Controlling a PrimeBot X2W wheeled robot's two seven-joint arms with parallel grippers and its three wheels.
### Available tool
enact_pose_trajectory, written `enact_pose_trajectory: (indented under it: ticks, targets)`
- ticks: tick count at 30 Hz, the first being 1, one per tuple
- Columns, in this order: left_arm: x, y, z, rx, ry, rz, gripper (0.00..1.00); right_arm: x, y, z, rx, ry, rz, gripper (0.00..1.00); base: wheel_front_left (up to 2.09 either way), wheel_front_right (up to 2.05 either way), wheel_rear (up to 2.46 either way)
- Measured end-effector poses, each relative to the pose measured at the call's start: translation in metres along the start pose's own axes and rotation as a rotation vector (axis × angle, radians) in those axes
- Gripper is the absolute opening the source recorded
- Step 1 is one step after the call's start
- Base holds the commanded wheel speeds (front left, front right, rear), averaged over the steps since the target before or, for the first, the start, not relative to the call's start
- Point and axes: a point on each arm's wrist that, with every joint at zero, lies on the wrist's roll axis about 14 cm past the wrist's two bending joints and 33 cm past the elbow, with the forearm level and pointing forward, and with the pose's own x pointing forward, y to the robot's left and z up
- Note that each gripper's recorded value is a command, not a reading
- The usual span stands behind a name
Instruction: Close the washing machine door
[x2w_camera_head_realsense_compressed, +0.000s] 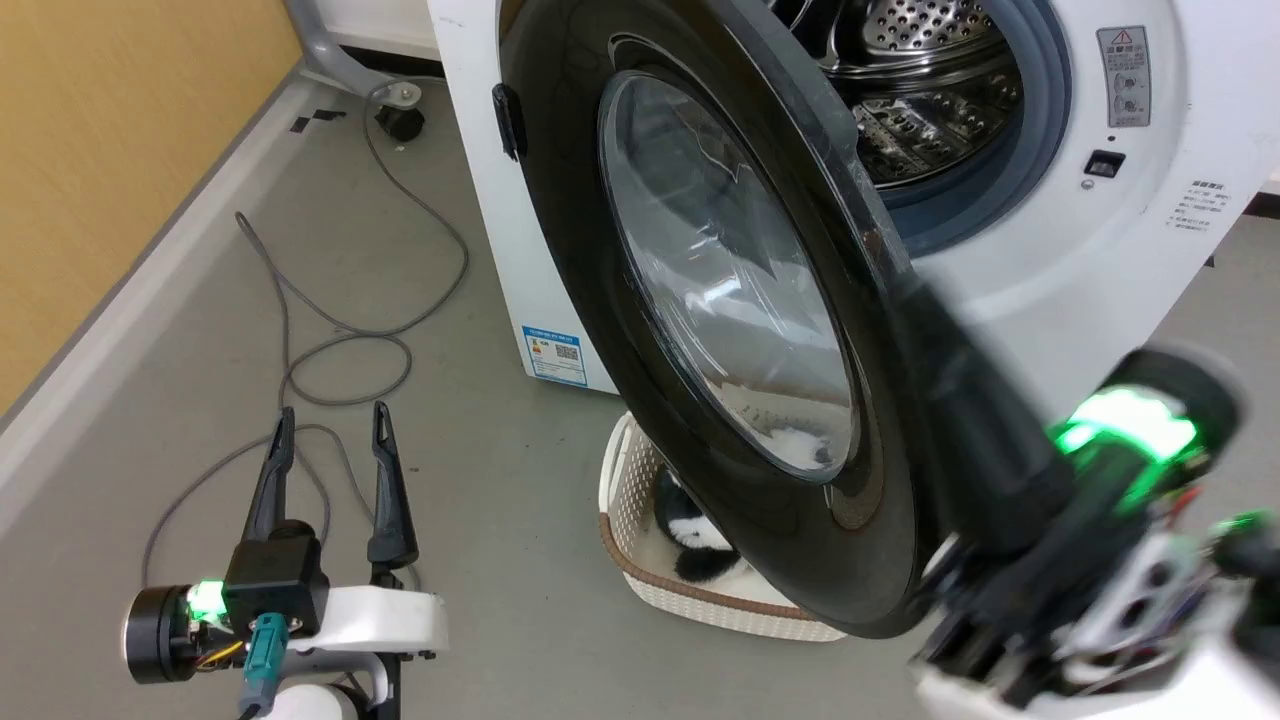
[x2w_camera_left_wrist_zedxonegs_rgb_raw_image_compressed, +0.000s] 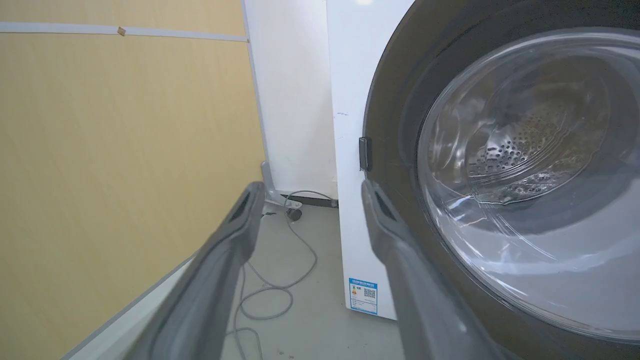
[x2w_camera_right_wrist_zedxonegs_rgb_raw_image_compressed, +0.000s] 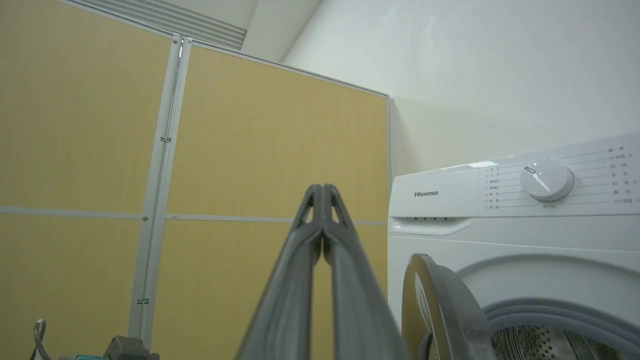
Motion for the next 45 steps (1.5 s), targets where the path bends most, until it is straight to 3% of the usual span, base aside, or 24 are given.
enact_pose_trajectory:
  ticks: [10,22,34,42,45]
  targets:
    - [-0.001,-0.004,-0.002,-0.004,0.005,-0.010,1.00,-0.060,0.024,-0.080,0.043,0.358,0.090,0.00,0.00,0.00,0.00]
    - [0.005,-0.019,-0.010,-0.011,0.022,-0.047,1.00,-0.147,-0.016,-0.138,-0.012,0.677,-0.070,0.00,0.00,0.00,0.00]
    - [0.010,-0.037,-0.022,-0.013,0.050,-0.089,1.00,-0.180,-0.078,-0.138,-0.057,0.720,-0.307,0.00,0.00,0.00,0.00]
    - [0.022,-0.052,-0.030,-0.019,0.059,-0.116,1.00,-0.186,-0.154,-0.122,-0.216,0.682,-0.484,0.00,0.00,0.00,0.00]
    - [0.028,-0.059,-0.033,-0.023,0.060,-0.128,1.00,-0.190,-0.180,-0.125,-0.227,0.676,-0.548,0.00,0.00,0.00,0.00]
